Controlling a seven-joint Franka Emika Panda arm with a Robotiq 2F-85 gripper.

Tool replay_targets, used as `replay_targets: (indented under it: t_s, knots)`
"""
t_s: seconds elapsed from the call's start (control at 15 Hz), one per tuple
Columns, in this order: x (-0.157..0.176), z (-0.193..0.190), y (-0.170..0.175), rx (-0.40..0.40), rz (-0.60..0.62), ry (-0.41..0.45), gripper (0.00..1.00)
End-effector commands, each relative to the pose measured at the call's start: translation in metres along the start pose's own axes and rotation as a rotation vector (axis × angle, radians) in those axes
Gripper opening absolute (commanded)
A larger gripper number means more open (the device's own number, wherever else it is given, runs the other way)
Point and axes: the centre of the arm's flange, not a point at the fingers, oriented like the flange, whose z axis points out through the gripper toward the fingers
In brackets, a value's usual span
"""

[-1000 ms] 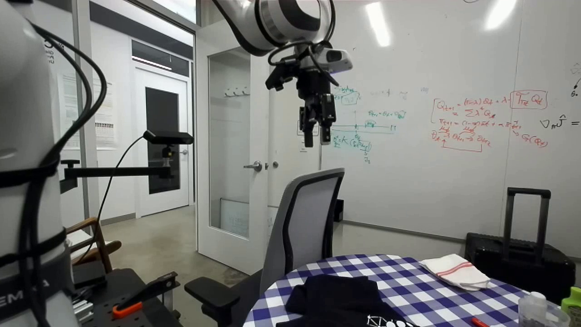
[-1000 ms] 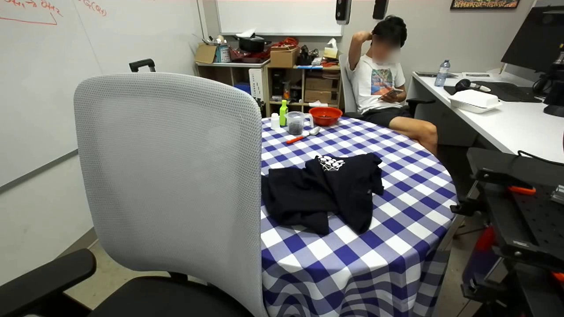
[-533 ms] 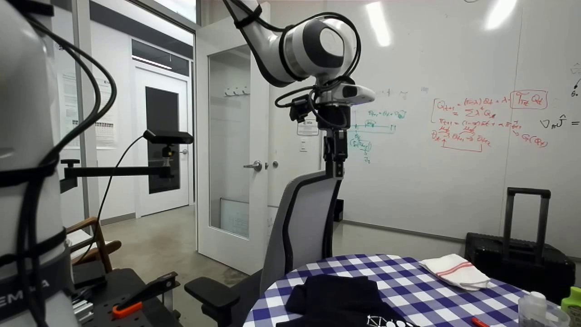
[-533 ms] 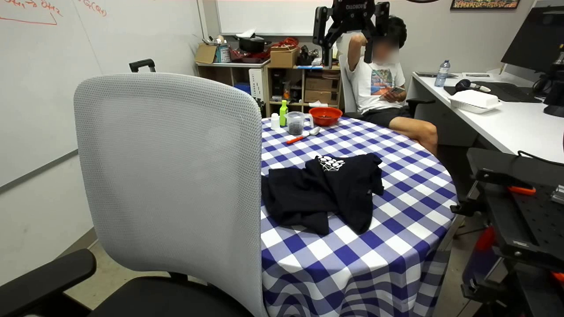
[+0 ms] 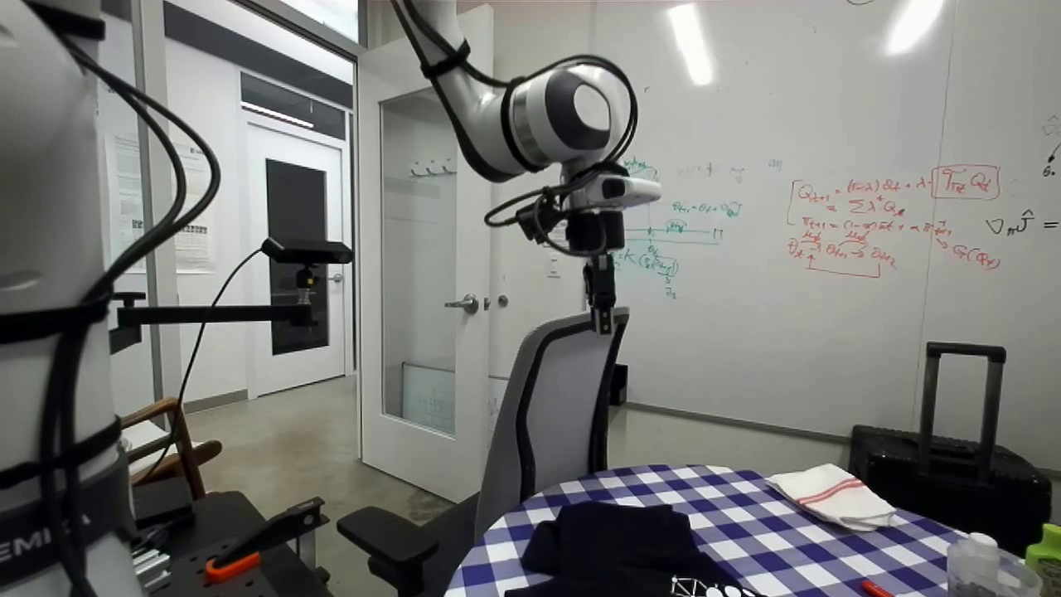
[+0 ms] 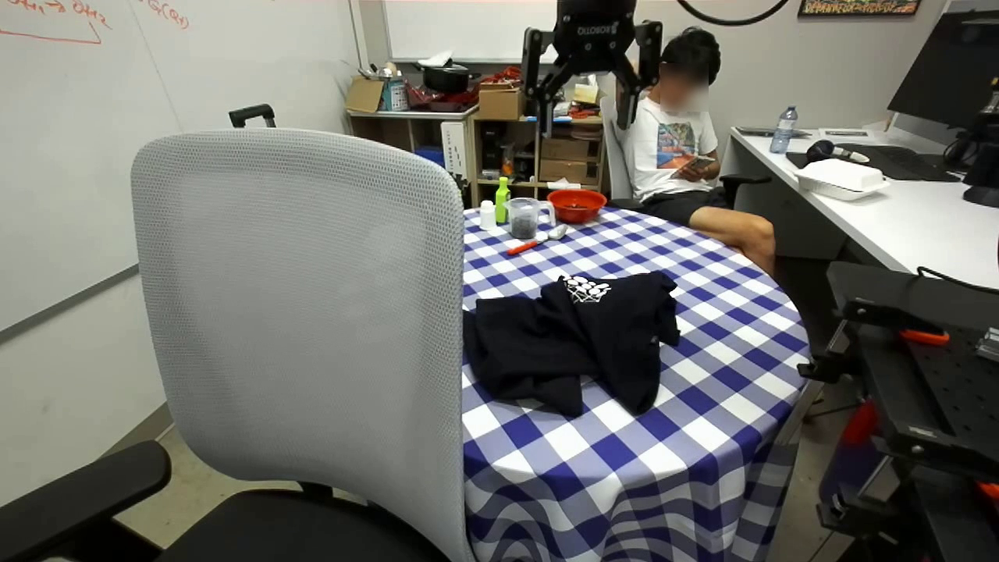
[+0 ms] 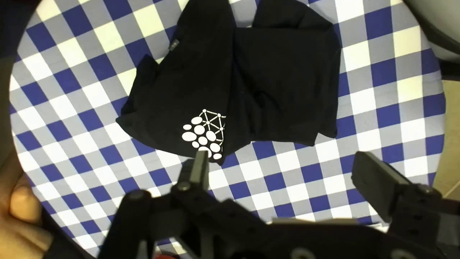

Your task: Put the black t-shirt on the backrest of the grey chair

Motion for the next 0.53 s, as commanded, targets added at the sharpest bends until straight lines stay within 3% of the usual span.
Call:
replay_targets:
  t_s: [0.0,0.2,0.47]
  knots:
    - [-0.005,0.078,-0.047,-0.074,0.175,0.028,1.0]
    - [-0.004,0.13,-0.038,-0.099,0.341,0.006,1.0]
    - [0.004,0.184,0.007,-0.148,0.556,-0.046,1.0]
